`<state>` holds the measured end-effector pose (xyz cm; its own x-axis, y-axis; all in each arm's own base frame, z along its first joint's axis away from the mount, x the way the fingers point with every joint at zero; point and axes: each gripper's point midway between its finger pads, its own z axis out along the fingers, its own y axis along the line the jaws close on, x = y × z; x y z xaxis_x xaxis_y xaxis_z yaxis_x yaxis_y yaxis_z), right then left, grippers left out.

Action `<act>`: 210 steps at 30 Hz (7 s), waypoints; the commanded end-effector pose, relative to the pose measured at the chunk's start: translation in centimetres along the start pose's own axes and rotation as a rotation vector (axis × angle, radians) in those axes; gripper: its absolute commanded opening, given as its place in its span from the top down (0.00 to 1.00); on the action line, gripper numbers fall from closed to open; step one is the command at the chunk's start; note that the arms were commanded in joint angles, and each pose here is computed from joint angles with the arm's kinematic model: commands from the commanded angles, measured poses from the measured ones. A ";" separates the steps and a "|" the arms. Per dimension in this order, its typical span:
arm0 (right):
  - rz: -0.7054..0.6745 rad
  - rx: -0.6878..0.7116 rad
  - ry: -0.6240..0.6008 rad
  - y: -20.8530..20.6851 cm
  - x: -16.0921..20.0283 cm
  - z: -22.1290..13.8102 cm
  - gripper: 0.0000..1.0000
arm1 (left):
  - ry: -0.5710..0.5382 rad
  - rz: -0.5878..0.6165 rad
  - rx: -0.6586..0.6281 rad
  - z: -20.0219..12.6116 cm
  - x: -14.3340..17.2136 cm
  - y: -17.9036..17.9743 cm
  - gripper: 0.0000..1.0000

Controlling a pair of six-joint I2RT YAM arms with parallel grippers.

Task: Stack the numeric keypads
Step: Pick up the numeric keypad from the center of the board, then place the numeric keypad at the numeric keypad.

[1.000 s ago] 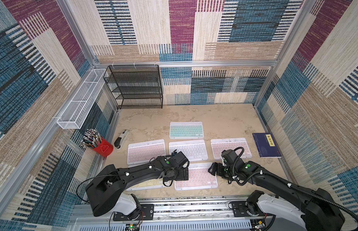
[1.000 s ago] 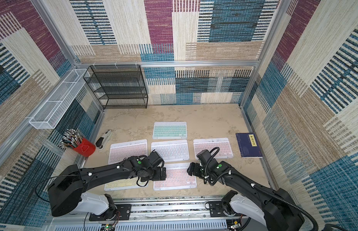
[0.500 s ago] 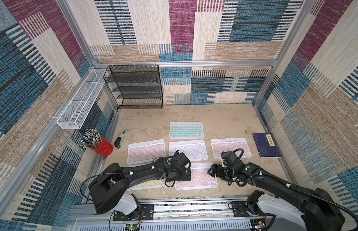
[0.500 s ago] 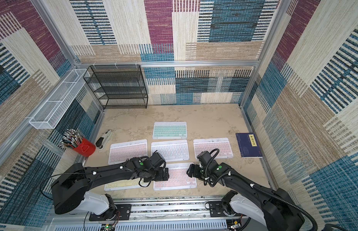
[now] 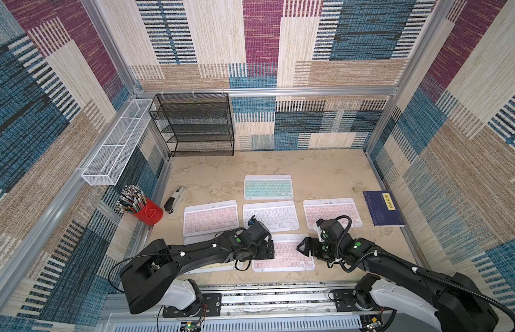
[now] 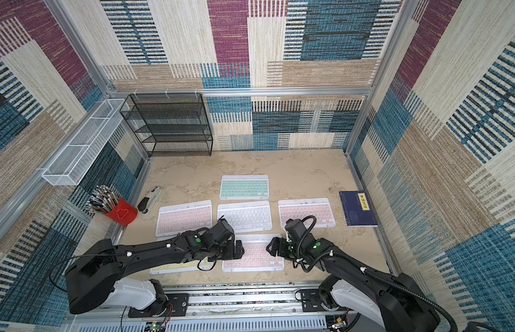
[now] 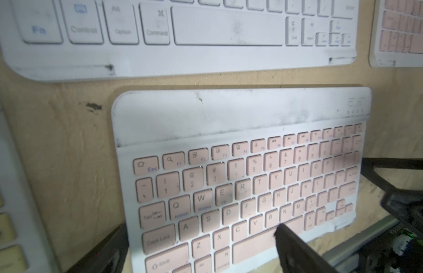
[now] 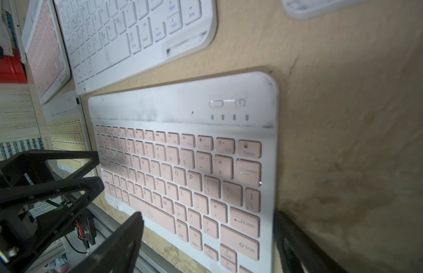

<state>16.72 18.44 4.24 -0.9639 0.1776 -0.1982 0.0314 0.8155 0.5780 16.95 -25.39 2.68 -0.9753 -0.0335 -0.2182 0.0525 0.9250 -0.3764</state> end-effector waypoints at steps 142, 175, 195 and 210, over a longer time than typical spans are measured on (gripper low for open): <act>-0.067 -0.439 -0.156 10.2 -8.9 -7.7 1.00 | -0.500 -0.062 0.105 -17.8 -9.4 4.3 0.01; -0.162 -0.712 -0.103 15.4 -32.9 3.4 1.00 | -0.416 -0.052 0.191 -15.3 -24.8 4.6 0.02; -0.088 -0.683 -0.004 11.7 -31.7 8.7 1.00 | -0.294 -0.094 0.251 -11.4 -23.3 4.9 0.05; -0.081 -0.550 0.002 9.3 -31.5 10.2 0.60 | -0.268 -0.103 0.251 -10.5 -22.6 5.1 0.05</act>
<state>49.74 26.29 7.85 -0.9658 0.1325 -0.2230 -0.1577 0.3827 0.9103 36.99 -15.66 15.02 -0.8887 -0.2501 -0.3843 0.0334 0.8005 -0.5984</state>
